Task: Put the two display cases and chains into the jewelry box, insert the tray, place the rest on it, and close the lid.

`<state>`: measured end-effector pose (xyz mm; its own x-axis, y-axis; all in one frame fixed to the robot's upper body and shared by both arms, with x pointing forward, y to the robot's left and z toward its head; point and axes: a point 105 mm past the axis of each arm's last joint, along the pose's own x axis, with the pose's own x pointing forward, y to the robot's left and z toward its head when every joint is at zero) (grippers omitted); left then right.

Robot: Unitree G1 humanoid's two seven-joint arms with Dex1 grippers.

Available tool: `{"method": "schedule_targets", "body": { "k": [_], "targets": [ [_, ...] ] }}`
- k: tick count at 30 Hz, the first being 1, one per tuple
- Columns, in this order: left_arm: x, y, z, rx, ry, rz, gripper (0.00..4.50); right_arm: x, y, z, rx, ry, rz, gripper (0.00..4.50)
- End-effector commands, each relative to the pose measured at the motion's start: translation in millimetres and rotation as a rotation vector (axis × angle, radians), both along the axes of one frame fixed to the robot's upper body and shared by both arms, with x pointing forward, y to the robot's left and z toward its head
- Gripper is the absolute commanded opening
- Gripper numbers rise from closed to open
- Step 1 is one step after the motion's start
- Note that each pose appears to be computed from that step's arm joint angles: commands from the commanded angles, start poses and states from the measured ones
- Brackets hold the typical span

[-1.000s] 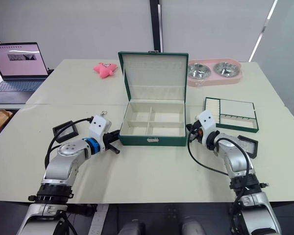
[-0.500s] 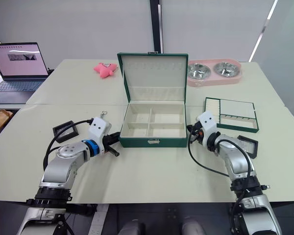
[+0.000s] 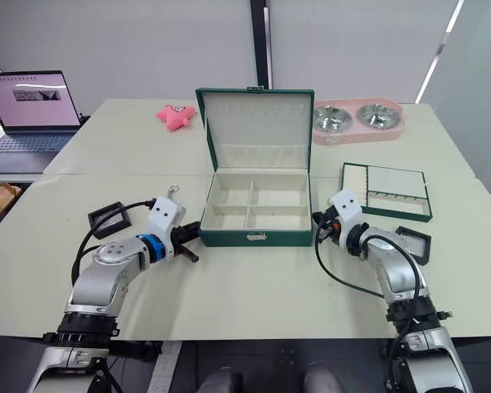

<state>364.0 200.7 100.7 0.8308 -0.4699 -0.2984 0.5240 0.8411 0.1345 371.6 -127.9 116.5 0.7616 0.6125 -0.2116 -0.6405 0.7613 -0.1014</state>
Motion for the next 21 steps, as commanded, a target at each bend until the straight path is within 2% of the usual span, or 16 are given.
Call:
{"method": "schedule_targets", "body": {
  "k": [1, 6, 7, 9, 12, 14, 18, 21],
  "targets": [
    [-1.2, 23.6, 22.0, -0.026, -0.067, 0.055, 0.02, -1.9, -14.3, 26.2, 0.058, -0.069, -0.013, 0.00],
    [-13.3, 45.8, 39.4, -0.086, -0.090, 0.078, 0.02, -10.2, -37.4, 40.9, 0.122, -0.075, -0.015, 0.00],
    [-18.4, 51.1, 41.0, -0.089, -0.083, 0.074, 0.19, -13.6, -45.5, 42.1, 0.121, -0.072, -0.015, 0.00],
    [-28.3, 64.4, 41.3, -0.081, -0.066, 0.073, 0.57, -20.3, -62.5, 41.8, 0.103, -0.059, -0.020, 0.40],
    [-45.5, 99.6, 42.5, -0.062, -0.037, 0.119, 1.49, -36.0, -100.9, 39.2, 0.056, -0.032, -0.040, 1.03],
    [-54.7, 118.4, 45.7, -0.058, -0.033, 0.155, 2.14, -44.9, -123.7, 39.5, 0.030, -0.023, -0.064, 1.57],
    [-79.7, 171.4, 48.3, 0.024, -0.013, 0.293, 3.47, -65.7, -181.3, 36.3, -0.061, 0.019, -0.148, 2.74],
    [-97.2, 202.4, 50.4, 0.067, 0.000, 0.376, 4.38, -75.8, -206.4, 39.1, -0.079, 0.034, -0.187, 3.58]
  ]
}}
